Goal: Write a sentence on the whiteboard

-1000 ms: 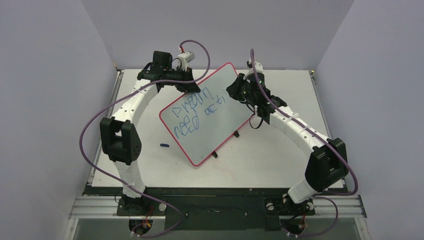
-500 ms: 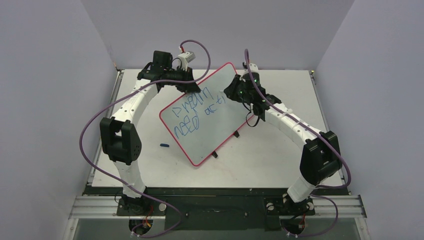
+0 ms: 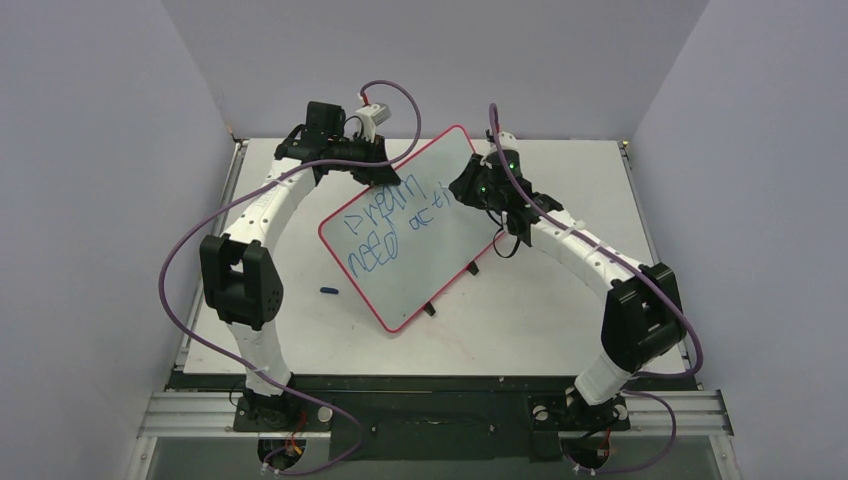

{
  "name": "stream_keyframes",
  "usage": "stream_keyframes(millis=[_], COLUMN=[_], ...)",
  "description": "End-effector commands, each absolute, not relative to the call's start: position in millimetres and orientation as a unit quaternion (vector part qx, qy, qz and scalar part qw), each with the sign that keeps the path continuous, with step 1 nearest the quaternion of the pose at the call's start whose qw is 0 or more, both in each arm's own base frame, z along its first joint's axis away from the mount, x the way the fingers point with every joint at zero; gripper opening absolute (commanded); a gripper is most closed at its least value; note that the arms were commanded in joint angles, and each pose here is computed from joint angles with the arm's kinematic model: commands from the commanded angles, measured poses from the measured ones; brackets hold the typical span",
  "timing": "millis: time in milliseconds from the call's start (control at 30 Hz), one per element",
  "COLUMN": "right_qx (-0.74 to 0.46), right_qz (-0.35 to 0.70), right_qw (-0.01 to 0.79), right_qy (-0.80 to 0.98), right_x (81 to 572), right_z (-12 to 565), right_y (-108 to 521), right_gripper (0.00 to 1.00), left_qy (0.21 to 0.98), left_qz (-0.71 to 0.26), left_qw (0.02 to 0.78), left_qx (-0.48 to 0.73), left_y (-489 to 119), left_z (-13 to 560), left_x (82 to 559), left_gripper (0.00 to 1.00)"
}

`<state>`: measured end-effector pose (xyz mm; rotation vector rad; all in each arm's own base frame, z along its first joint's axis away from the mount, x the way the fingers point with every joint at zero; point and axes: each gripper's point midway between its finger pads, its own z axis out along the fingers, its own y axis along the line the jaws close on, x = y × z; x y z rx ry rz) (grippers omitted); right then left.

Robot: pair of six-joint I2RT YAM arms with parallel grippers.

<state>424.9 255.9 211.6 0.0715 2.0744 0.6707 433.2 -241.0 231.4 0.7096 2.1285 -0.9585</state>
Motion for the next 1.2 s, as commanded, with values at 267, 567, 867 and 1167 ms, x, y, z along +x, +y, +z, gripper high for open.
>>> stream_keyframes(millis=[267,567,867,1167], right_qx=[0.06,0.074,0.071,0.066], right_qz=[0.271,0.268,0.279,0.285], right_qw=[0.505,0.494,0.485,0.474], right_qy=[0.817,0.824,0.825,0.831], right_x=[426,440,447,449], right_z=[258,245,239,230], right_y=[227,218,228,237], right_gripper=[0.0,0.0,0.0,0.0], left_qy=[0.79,0.789,0.79,0.79], left_qz=[-0.37,-0.371,-0.371,-0.372], left_qw=[0.356,0.357,0.356,0.355], left_qx=[0.336,0.335,0.335,0.335], left_y=[-255,-255,-255,-256], left_z=[249,249,248,248], left_x=[415,415,416,416], left_gripper=[0.0,0.0,0.0,0.0])
